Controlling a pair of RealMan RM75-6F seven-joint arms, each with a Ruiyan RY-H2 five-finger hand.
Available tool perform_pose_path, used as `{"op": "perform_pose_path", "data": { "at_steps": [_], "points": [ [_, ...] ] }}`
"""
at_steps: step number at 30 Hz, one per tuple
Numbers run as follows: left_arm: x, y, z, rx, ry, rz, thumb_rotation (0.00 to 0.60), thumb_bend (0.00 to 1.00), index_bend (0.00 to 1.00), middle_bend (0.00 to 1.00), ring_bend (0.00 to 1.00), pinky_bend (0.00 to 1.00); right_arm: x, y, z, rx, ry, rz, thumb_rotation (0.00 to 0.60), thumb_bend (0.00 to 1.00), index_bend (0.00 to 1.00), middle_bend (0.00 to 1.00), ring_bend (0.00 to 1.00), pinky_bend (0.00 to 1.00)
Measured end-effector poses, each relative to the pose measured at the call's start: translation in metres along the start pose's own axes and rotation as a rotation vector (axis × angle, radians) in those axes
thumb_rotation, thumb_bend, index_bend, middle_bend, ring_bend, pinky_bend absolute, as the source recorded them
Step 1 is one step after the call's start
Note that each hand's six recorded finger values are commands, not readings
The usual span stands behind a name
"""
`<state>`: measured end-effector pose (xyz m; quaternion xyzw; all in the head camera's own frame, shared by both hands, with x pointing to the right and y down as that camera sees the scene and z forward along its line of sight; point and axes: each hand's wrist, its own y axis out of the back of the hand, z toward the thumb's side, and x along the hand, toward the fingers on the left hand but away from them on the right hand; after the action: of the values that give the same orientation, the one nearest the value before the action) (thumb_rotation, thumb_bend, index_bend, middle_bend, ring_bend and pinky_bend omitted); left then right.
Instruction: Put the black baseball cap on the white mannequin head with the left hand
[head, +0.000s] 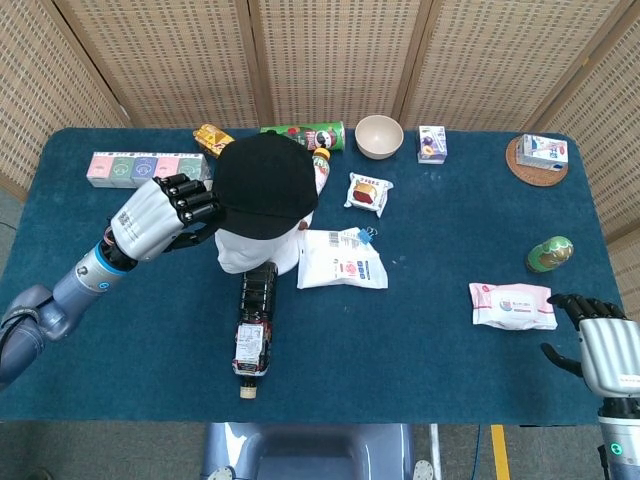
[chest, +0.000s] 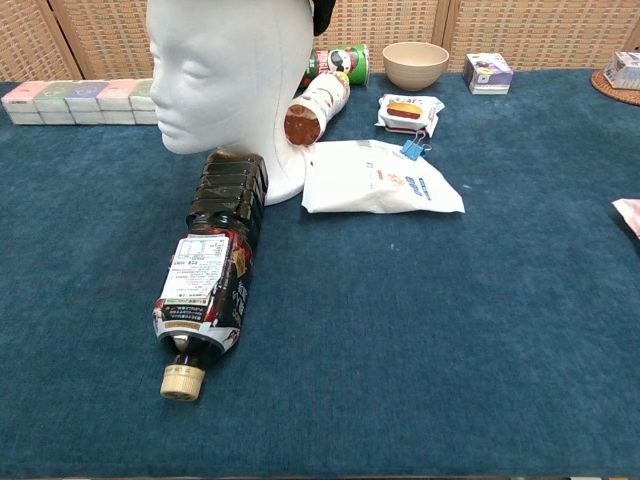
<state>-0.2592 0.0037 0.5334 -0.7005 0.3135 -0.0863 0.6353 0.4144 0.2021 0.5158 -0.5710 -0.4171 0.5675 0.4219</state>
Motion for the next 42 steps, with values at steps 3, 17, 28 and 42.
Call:
{"op": "perform_pose_path", "data": {
  "at_steps": [3, 17, 28, 42],
  "points": [
    [-0.004, -0.002, 0.000, 0.013, -0.027, -0.028, 0.600, 0.47, 0.86, 0.60, 0.56, 0.68, -0.001, 0.000, 0.001, 0.003, 0.002, 0.001, 0.600, 0.15, 0.33, 0.40, 0.40, 0.40],
    [-0.018, -0.002, 0.009, 0.052, -0.149, -0.085, 0.600, 0.47, 0.87, 0.61, 0.56, 0.68, -0.003, -0.002, 0.006, 0.011, 0.007, 0.006, 0.600, 0.15, 0.33, 0.40, 0.40, 0.40],
    [-0.029, -0.010, 0.009, 0.083, -0.167, -0.143, 0.600, 0.47, 0.87, 0.61, 0.56, 0.68, -0.003, -0.002, 0.006, 0.012, 0.007, 0.006, 0.600, 0.15, 0.33, 0.40, 0.40, 0.40],
    [-0.029, -0.013, 0.008, 0.098, -0.155, -0.151, 0.600, 0.46, 0.87, 0.61, 0.56, 0.65, -0.002, -0.002, 0.004, 0.011, 0.004, 0.005, 0.600, 0.15, 0.33, 0.40, 0.40, 0.40]
  ]
}}
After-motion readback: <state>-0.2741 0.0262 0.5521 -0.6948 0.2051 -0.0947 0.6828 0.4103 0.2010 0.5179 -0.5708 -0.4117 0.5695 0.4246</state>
